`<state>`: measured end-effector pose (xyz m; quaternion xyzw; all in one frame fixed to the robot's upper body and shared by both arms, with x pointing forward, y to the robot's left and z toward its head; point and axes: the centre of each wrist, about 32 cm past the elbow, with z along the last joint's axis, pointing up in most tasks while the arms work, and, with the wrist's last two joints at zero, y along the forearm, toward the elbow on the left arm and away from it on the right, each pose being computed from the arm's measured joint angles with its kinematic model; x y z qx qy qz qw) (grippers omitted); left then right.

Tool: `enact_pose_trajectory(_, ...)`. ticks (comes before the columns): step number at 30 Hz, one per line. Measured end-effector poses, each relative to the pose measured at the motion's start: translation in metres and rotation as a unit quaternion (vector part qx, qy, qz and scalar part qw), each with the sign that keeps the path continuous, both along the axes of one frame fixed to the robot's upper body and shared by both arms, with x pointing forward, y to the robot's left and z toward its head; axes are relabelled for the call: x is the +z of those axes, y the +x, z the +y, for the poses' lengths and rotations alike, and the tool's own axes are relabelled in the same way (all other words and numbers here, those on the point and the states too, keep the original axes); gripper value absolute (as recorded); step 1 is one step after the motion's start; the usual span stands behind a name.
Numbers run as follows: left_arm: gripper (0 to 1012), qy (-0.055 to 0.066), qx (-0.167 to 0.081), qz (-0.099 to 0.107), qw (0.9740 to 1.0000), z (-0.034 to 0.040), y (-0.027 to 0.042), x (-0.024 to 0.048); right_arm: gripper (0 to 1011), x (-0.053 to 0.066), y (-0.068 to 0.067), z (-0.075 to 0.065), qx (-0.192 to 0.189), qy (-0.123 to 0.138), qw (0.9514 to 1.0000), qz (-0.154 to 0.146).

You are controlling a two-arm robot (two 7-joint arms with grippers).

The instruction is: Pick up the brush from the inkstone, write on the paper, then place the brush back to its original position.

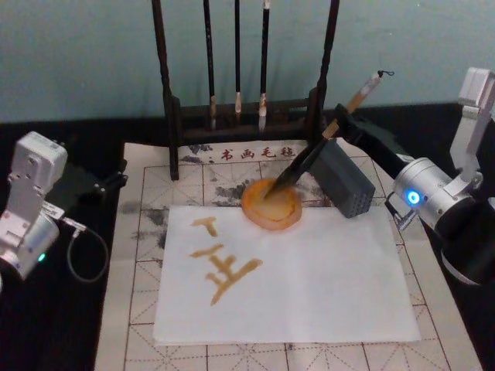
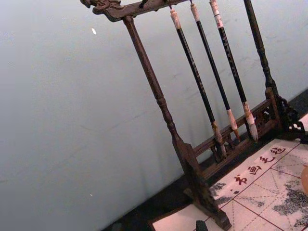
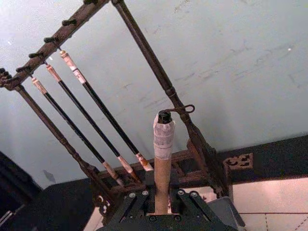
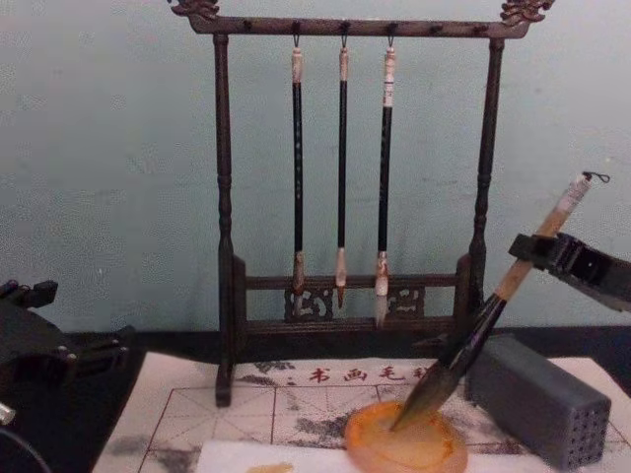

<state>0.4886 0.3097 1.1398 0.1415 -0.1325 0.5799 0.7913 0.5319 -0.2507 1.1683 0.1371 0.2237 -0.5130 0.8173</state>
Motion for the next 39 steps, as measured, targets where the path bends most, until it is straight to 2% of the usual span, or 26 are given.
enact_pose_trajectory(27, 1001, 0.000, 0.000, 0.000, 1.0000, 0.0000, 0.0000, 0.0000, 185, 0.002, -0.002, -0.008, -0.027, -0.045, 0.9981, -0.032)
enact_pose_trajectory(39, 1001, 0.000, 0.000, 0.000, 1.0000, 0.0000, 0.0000, 0.0000, 185, 0.010, -0.006, -0.011, -0.028, -0.045, 0.9973, -0.051)
